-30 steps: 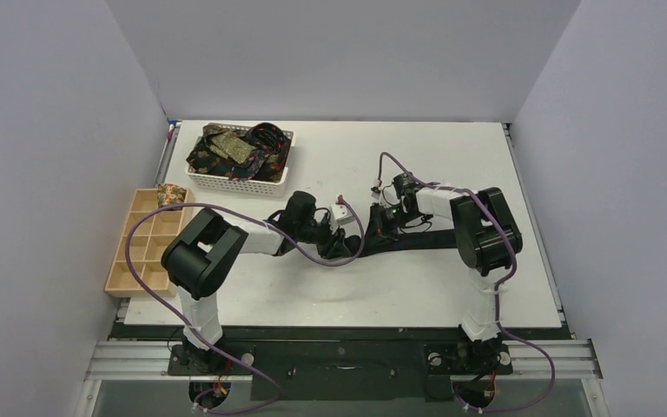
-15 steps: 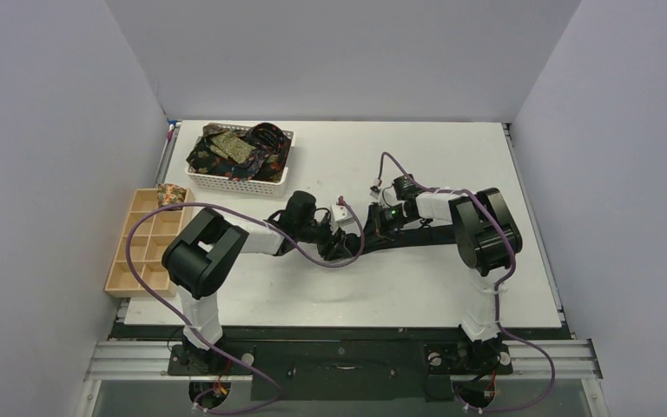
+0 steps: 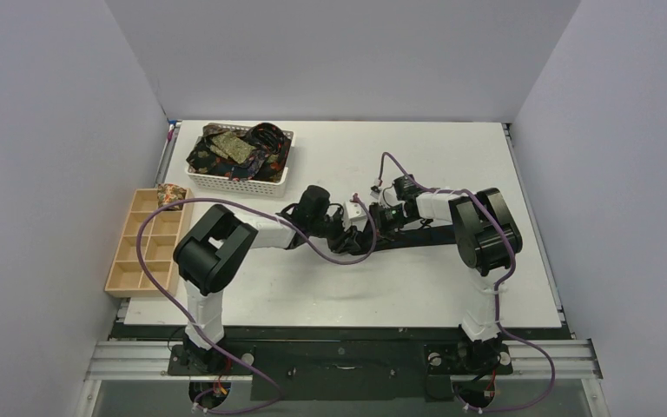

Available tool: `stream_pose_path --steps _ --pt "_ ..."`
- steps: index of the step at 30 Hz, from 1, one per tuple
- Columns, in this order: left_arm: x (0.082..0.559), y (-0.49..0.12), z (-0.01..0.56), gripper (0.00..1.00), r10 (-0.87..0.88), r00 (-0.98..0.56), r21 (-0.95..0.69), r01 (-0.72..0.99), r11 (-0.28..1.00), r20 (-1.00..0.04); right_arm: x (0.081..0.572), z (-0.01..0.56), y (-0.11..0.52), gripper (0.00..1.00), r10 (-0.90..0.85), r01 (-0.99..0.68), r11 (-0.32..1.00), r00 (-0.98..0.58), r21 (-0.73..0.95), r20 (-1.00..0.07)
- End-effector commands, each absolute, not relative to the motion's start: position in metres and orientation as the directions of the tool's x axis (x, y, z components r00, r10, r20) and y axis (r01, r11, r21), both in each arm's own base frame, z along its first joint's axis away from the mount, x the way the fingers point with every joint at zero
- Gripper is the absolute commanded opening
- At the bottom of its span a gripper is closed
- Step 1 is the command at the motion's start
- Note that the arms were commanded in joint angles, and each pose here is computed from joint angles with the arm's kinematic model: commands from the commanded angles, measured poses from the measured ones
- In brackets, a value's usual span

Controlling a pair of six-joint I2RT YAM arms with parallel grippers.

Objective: Roll the ties
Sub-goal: Roll the tie at the center of the board.

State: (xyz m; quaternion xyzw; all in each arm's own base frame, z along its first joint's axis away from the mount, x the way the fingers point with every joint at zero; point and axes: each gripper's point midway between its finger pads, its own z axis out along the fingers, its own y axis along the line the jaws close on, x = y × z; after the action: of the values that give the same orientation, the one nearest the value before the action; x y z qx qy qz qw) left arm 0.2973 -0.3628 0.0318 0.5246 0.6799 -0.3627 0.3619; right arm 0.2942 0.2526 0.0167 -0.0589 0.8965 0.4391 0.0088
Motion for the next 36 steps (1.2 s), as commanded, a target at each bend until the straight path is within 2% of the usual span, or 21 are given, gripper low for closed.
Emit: stream_pose_path --steps 1,4,10,14,17,19,24,29,32,36 --pt "0.290 -0.376 -0.003 0.33 0.550 -0.158 -0.083 0.984 0.159 -0.820 0.292 -0.038 0.242 0.00 -0.135 -0.168 0.730 -0.986 0.662 -0.101" --pt "0.280 -0.365 -0.029 0.31 0.611 -0.211 -0.126 0.976 0.180 -0.763 0.289 -0.032 0.244 0.00 -0.144 -0.174 0.712 -0.984 0.680 -0.101" --pt "0.265 -0.338 -0.059 0.22 0.693 -0.245 -0.138 0.968 0.208 -0.678 0.288 -0.008 0.249 0.00 -0.157 -0.202 0.668 -0.979 0.716 -0.130" --pt "0.254 -0.320 -0.079 0.19 0.795 -0.258 -0.123 0.966 0.229 -0.549 0.292 0.020 0.242 0.15 -0.145 -0.192 0.643 -0.981 0.741 -0.128" --pt "0.246 -0.316 -0.081 0.17 0.821 -0.259 -0.128 0.966 0.225 -0.509 0.291 0.039 0.230 0.25 -0.132 -0.180 0.623 -0.983 0.761 -0.124" --pt "0.239 -0.314 -0.084 0.16 0.842 -0.255 -0.134 0.967 0.217 -0.476 0.287 0.046 0.225 0.30 -0.125 -0.161 0.610 -0.986 0.776 -0.106" --pt "0.230 -0.306 -0.099 0.15 0.886 -0.262 -0.158 0.963 0.217 -0.382 0.291 0.059 0.201 0.32 -0.118 -0.134 0.606 -0.990 0.784 -0.079" --pt "0.228 -0.306 -0.100 0.15 0.892 -0.261 -0.169 0.963 0.212 -0.368 0.287 0.073 0.184 0.36 -0.134 -0.151 0.587 -0.987 0.796 -0.089" --pt "0.226 -0.306 -0.101 0.15 0.897 -0.262 -0.181 0.961 0.209 -0.357 0.287 0.088 0.188 0.41 -0.144 -0.190 0.561 -0.981 0.806 -0.132" --pt "0.225 -0.308 -0.102 0.15 0.897 -0.261 -0.189 0.960 0.204 -0.357 0.291 0.090 0.200 0.42 -0.166 -0.232 0.560 -0.972 0.795 -0.166"
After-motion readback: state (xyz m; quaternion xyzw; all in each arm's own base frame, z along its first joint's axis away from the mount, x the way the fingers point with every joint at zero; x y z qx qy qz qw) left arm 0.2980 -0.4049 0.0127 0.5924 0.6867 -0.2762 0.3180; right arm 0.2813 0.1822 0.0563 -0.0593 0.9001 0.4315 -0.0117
